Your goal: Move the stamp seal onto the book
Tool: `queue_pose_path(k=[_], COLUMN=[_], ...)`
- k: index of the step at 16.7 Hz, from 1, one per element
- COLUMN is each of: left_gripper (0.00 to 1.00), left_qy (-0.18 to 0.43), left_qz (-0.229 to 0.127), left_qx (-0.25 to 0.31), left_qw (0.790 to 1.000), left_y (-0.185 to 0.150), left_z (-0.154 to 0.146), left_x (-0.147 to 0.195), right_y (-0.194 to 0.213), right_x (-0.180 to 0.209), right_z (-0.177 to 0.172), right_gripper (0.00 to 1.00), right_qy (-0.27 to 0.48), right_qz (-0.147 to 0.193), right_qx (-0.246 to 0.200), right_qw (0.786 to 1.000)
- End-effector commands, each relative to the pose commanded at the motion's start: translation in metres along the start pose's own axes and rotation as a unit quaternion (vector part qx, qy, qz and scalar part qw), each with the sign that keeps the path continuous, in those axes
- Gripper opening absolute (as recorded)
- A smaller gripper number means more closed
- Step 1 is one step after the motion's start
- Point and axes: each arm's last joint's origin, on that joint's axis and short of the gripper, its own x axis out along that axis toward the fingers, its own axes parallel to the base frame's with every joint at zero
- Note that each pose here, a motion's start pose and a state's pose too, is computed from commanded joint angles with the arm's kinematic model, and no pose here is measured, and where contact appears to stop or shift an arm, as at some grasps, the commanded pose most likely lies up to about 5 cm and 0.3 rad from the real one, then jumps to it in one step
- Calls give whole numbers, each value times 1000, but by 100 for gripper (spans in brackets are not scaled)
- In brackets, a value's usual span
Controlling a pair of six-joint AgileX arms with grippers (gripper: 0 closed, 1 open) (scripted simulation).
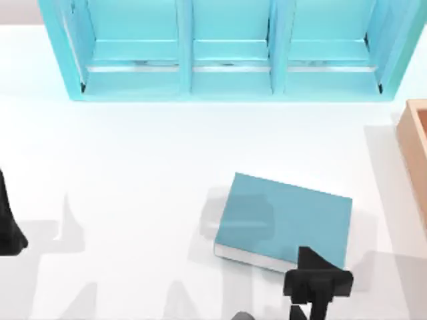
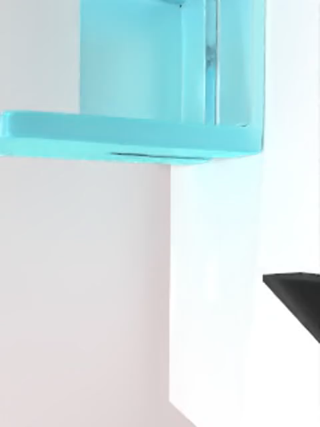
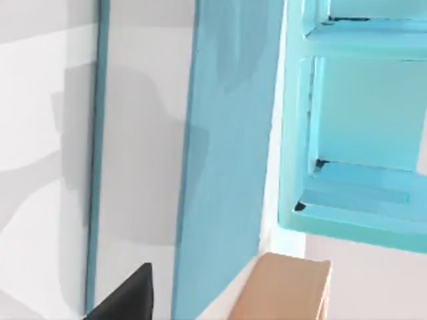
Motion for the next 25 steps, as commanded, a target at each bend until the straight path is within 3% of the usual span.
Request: queue_pose_path(k=[3, 6, 9, 13, 17, 20, 22, 25], left_gripper=[100, 100, 100, 100, 100, 100, 100, 100], left_qy=[0, 0, 0, 0, 0, 0, 0, 0], left_qz=[0, 0, 0, 0, 0, 0, 0, 0], left_qx=[0, 0, 0, 0, 0, 0, 0, 0], left_qw=[1000, 1000, 1000, 1000, 1000, 1000, 1000, 1000], left_y=[0, 0, 0, 0, 0, 0, 0, 0], left_z=[0, 0, 0, 0, 0, 0, 0, 0], left_x=[0, 0, 0, 0, 0, 0, 0, 0], right_y=[-29, -71, -121, -183, -216, -224, -226, -226], right_x=[44, 105, 170, 230, 244, 239, 236, 235], right_z=[8, -3, -46, -148, -256, -309, -328, -333], right_gripper=[100, 100, 100, 100, 100, 100, 100, 100], right_qy=[88, 190, 285, 368, 399, 400, 397, 396], right_qz=[69, 156, 244, 330, 375, 391, 396, 398], right_qx=[29, 90, 185, 343, 482, 549, 573, 579], right_qw=[993, 965, 908, 799, 684, 621, 597, 591])
